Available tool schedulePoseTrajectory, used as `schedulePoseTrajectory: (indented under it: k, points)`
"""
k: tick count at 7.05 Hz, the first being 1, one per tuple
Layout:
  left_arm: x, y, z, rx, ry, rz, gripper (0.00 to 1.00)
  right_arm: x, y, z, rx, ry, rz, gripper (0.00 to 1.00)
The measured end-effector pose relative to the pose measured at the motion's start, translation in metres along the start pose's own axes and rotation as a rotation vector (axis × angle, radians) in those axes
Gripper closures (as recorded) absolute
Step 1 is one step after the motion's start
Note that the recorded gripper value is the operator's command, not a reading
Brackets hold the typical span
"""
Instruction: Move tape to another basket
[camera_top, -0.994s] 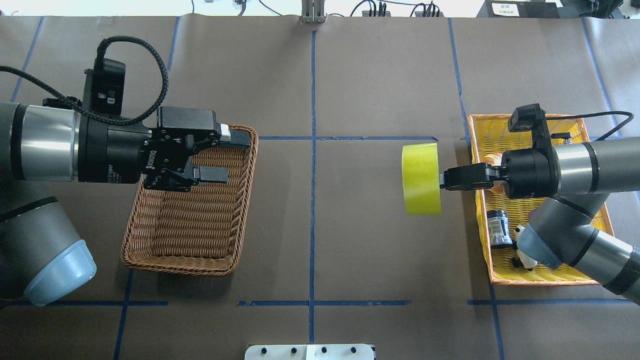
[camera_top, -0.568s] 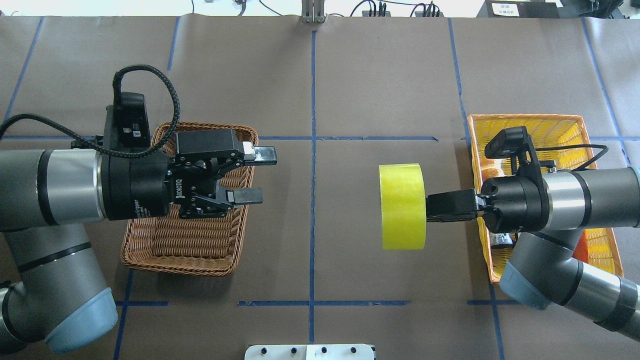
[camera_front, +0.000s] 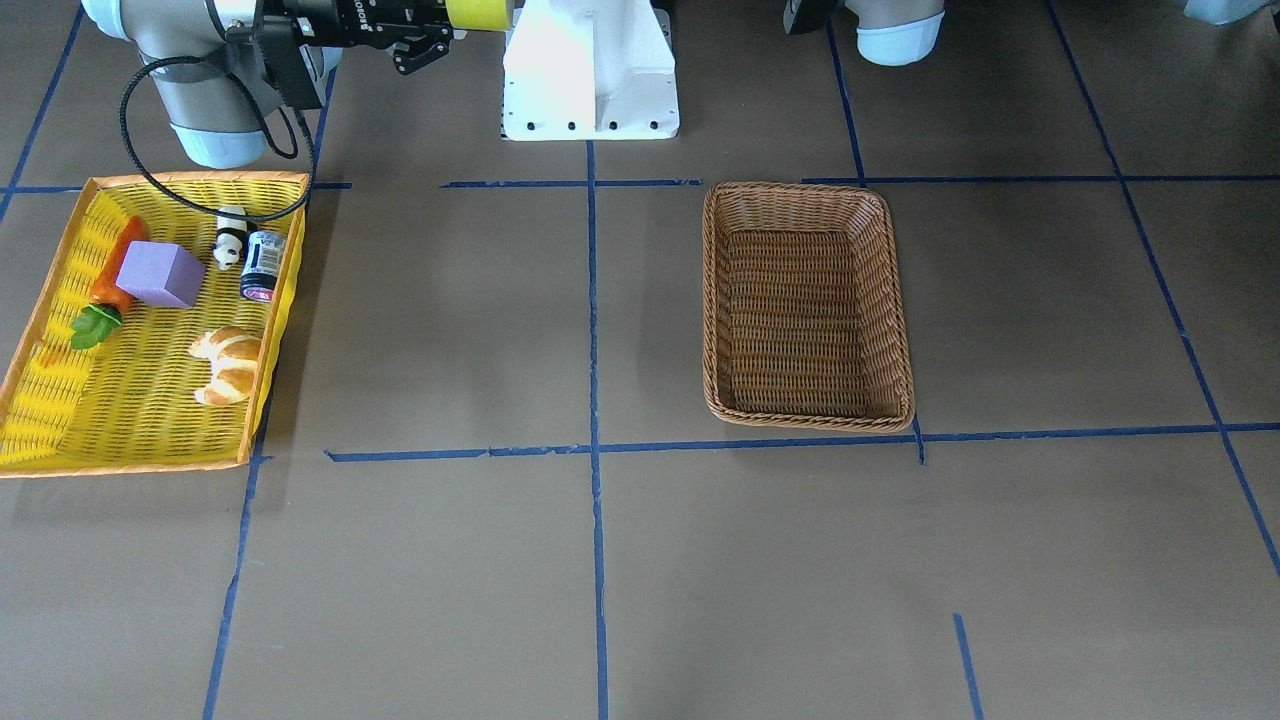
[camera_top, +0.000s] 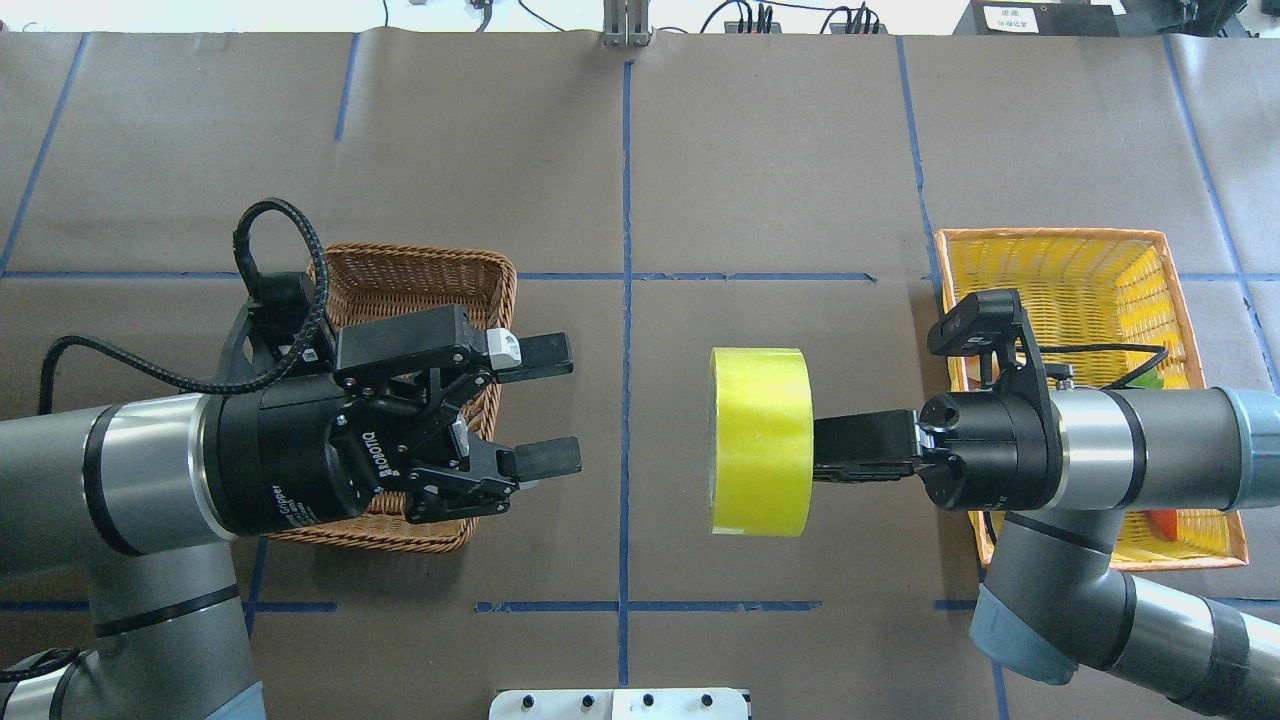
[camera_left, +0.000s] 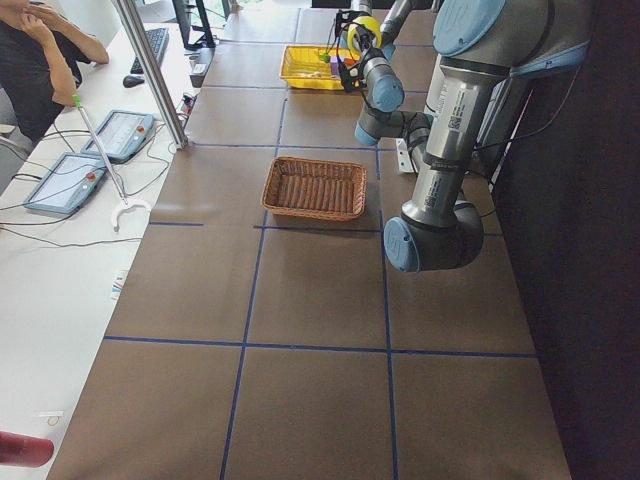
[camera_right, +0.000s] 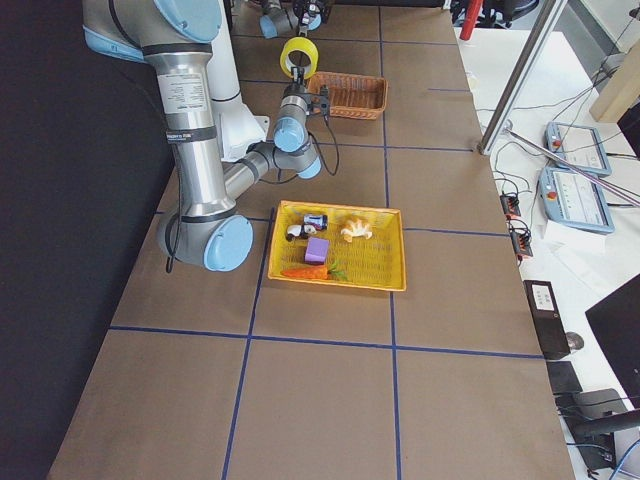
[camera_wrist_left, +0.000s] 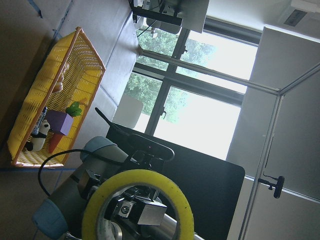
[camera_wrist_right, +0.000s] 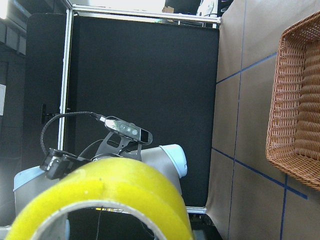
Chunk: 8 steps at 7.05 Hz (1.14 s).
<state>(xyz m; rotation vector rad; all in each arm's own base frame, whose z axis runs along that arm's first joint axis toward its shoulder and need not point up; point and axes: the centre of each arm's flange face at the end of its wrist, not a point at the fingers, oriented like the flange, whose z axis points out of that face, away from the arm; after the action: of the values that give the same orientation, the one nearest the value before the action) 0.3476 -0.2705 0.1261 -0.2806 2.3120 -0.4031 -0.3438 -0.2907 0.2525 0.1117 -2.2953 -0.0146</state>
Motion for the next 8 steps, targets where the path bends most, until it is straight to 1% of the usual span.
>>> schedulePoseTrajectory:
  k: [1,4,8]
  points:
    - [-0.002,0.007,0.006,-0.001,0.018,-0.015,0.00,0.001,0.002,0.003,0.002,-0.002,0.004,1.00]
    - [-0.007,0.015,0.020,-0.002,0.034,-0.032,0.00,0.002,0.012,0.019,-0.005,-0.015,0.021,1.00]
    - [-0.005,0.018,0.023,-0.006,0.040,-0.033,0.00,0.001,0.021,0.043,-0.025,-0.005,0.040,1.00]
